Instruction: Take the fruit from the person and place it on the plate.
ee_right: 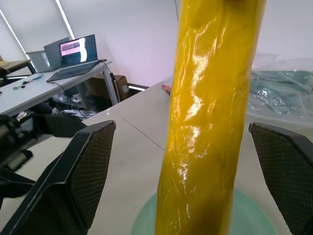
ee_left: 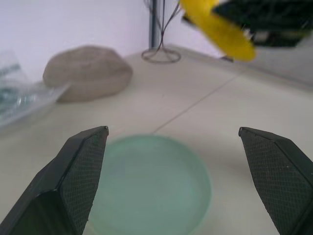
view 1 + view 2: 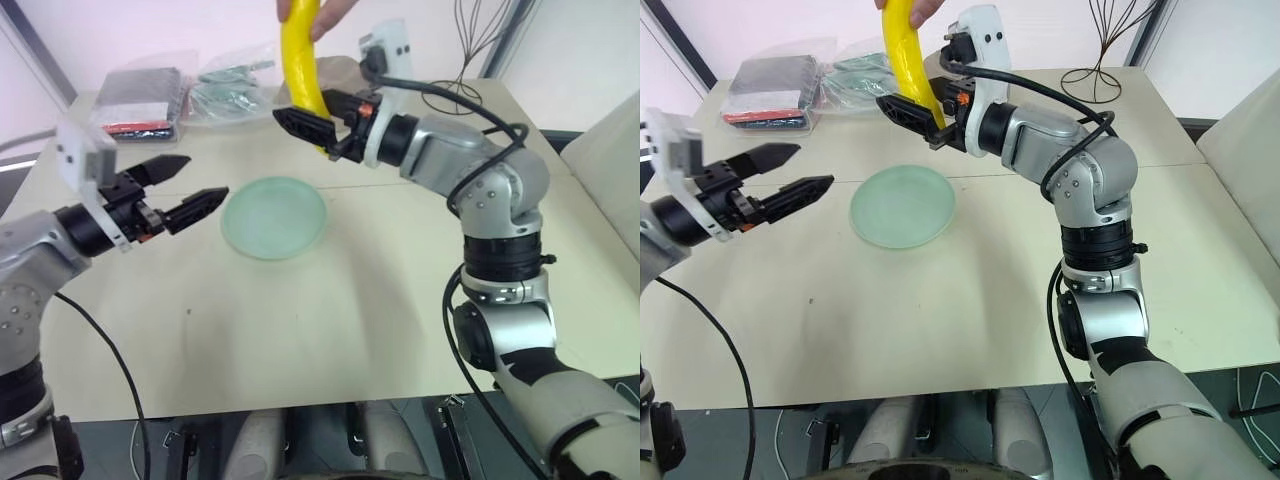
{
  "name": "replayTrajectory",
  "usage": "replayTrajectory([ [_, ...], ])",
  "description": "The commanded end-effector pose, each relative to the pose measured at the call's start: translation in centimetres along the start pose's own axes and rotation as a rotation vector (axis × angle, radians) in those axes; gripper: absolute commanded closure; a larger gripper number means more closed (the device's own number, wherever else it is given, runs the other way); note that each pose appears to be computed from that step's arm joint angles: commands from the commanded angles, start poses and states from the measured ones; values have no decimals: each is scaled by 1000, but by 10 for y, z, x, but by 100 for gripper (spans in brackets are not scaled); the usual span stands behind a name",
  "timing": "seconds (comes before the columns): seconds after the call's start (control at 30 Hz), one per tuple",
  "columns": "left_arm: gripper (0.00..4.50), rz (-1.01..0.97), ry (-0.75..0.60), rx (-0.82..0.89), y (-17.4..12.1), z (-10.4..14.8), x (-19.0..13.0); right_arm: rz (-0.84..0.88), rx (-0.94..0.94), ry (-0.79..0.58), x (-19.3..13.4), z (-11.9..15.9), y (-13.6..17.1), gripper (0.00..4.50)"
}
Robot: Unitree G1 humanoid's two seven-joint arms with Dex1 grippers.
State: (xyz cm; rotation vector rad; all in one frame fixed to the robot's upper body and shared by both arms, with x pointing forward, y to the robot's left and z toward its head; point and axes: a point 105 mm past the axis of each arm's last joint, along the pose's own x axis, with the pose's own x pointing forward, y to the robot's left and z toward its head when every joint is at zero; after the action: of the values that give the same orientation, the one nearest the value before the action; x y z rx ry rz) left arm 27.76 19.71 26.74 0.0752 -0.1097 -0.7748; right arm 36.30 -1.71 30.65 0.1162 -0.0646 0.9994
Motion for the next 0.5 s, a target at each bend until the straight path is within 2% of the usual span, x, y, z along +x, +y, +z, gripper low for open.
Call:
replayTrajectory([
  [0.03, 3, 16, -30, 5, -2, 9, -12, 31, -43, -55, 4, 19, 8, 0],
  [0.37, 3, 61, -42, -17, -3, 10, -28, 34, -39, -55, 6, 19, 3, 0],
  [0.4, 0, 65, -43, -17, -3, 11, -29, 35, -38, -56, 6, 19, 3, 53],
  [0.43, 0, 68, -44, -18, -3, 11, -30, 37, -38, -59, 7, 19, 3, 80],
  [0.5, 0, 71, -44, -18, -3, 10, -30, 41, -39, -61, 7, 20, 4, 170],
])
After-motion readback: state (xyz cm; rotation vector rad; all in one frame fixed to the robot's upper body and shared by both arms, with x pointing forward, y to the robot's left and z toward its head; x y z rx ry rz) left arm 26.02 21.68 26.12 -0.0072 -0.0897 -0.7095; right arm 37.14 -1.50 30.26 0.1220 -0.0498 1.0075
